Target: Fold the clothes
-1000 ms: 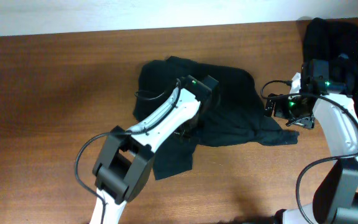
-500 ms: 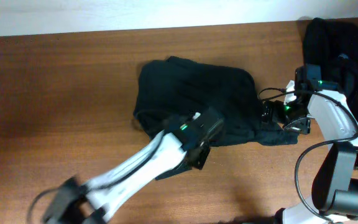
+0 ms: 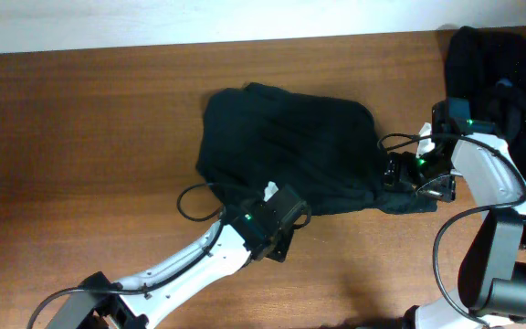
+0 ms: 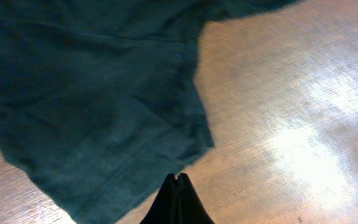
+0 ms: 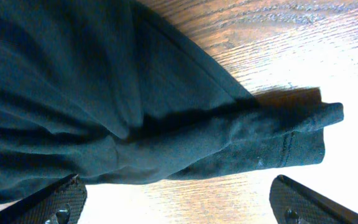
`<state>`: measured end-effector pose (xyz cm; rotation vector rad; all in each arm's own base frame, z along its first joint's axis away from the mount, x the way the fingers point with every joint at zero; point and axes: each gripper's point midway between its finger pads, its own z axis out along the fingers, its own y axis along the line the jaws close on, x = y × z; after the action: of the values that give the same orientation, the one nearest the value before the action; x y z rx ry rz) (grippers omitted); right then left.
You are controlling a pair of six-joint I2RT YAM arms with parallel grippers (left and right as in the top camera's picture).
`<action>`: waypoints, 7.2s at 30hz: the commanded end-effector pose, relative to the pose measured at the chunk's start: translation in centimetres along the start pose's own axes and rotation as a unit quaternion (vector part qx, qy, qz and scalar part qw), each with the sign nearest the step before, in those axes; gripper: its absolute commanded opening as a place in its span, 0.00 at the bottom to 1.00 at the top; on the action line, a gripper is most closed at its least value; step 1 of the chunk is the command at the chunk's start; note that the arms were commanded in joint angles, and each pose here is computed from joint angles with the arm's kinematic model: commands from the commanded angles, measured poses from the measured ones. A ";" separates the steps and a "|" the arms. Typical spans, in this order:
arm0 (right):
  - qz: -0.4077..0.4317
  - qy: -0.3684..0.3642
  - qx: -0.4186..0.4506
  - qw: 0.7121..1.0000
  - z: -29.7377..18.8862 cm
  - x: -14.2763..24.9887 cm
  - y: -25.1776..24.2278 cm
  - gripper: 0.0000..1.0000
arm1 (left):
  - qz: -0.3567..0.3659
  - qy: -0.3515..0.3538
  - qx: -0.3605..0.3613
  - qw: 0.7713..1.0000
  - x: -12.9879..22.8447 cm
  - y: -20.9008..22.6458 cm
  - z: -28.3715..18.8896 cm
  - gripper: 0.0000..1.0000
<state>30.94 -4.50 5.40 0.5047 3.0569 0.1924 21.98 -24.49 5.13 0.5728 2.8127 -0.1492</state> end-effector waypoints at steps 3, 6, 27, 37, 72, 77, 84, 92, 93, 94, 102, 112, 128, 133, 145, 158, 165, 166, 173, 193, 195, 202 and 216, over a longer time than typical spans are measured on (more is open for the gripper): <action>-0.002 0.005 -0.011 1.000 0.2 0.2 0.3 0.99 | -0.051 -0.013 -0.028 0.998 1.0 1.6 2.3 0.01; -0.002 0.007 -0.030 1.000 0.2 0.3 0.9 0.99 | -0.062 -0.027 -0.020 0.998 1.3 1.6 4.2 0.01; 0.055 0.017 -0.023 0.998 0.1 0.7 0.7 1.00 | -0.125 -0.054 0.016 0.990 -1.7 3.8 6.5 0.10; 0.057 0.022 -0.023 0.998 0.1 0.9 0.7 0.64 | -0.131 -0.038 0.021 0.991 -1.2 3.9 7.5 0.10; 0.279 0.026 -0.016 0.960 1.0 1.3 -2.1 0.38 | -0.130 -0.037 0.032 0.990 -1.3 3.5 7.5 0.24; 0.285 0.021 -0.018 0.958 1.6 1.2 -1.7 0.42 | -0.130 -0.036 0.034 0.990 -1.3 3.4 7.5 0.24; 0.296 0.014 -0.078 0.952 3.5 1.0 -0.1 0.43 | -0.130 -0.036 0.034 0.990 -1.3 3.4 7.5 0.24; 0.302 0.015 -0.080 0.950 4.1 1.4 0.1 0.42 | -0.130 -0.036 0.034 0.990 -1.3 3.4 7.5 0.25; 0.303 0.016 -0.080 0.950 4.2 1.4 0.1 0.43 | -0.130 -0.036 0.034 0.990 -1.3 3.4 7.5 0.24; 0.305 0.017 -0.080 0.949 4.2 1.5 0.1 0.42 | -0.130 -0.036 0.034 0.990 -1.3 3.4 7.5 0.25; 0.311 0.016 -0.078 0.947 4.4 1.6 0.0 0.33 | -0.130 -0.036 0.034 0.990 -1.2 3.4 7.5 0.25; 0.287 0.012 -0.081 0.955 3.9 1.6 0.1 0.04 | -0.130 -0.036 0.034 0.990 -1.2 3.4 7.5 0.25; 0.231 -0.015 -0.055 0.971 -2.3 3.5 -0.3 0.04 | -0.131 -0.036 0.033 0.990 -1.3 3.5 7.5 0.25; 0.224 0.012 -0.041 0.974 -1.8 5.1 -0.6 0.04 | -0.132 -0.036 0.033 0.990 -1.3 3.6 7.5 0.25; 0.233 0.065 -0.026 0.970 1.5 9.0 -1.2 0.04 | -0.159 -0.016 0.040 0.986 -0.9 5.0 7.6 0.15; 0.183 0.062 -0.030 0.981 2.1 9.3 -1.3 0.95 | -0.166 -0.016 0.041 0.985 -1.0 5.8 6.4 0.04; 0.112 -0.005 -0.044 0.993 -3.8 5.1 -0.3 0.99 | -0.166 -0.009 0.038 0.985 -0.7 5.9 6.4 0.04; 0.099 -0.016 -0.046 0.994 -4.9 4.5 -0.2 0.99 | -0.164 -0.003 0.035 0.986 -0.3 6.0 6.5 0.04; 0.047 -0.044 -0.047 0.997 -8.0 3.0 0.3 0.98 | -0.216 0.089 0.069 0.970 3.1 8.0 5.4 0.04; 0.015 -0.061 -0.052 0.997 -8.1 2.2 0.4 0.99 | -0.223 -0.055 0.133 0.964 -3.1 15.0 -4.2 0.30; 0.014 -0.062 -0.064 0.996 -8.1 2.2 0.8 0.98 | -0.206 -0.119 0.133 0.962 -6.0 15.3 -7.6 0.30; 0.012 -0.065 -0.083 0.994 -8.2 2.0 1.5 0.99 | -0.141 -0.331 0.122 0.925 -14.0 16.5 -15.5 0.24; 0.016 -0.103 -0.129 0.986 -6.1 0.2 2.7 0.99 | -0.104 -0.374 0.135 0.912 -21.5 16.3 -7.5 0.20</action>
<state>31.44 -3.22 12.66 0.4966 2.7749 0.4551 44.75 -14.88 20.31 0.1572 2.0587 -0.6424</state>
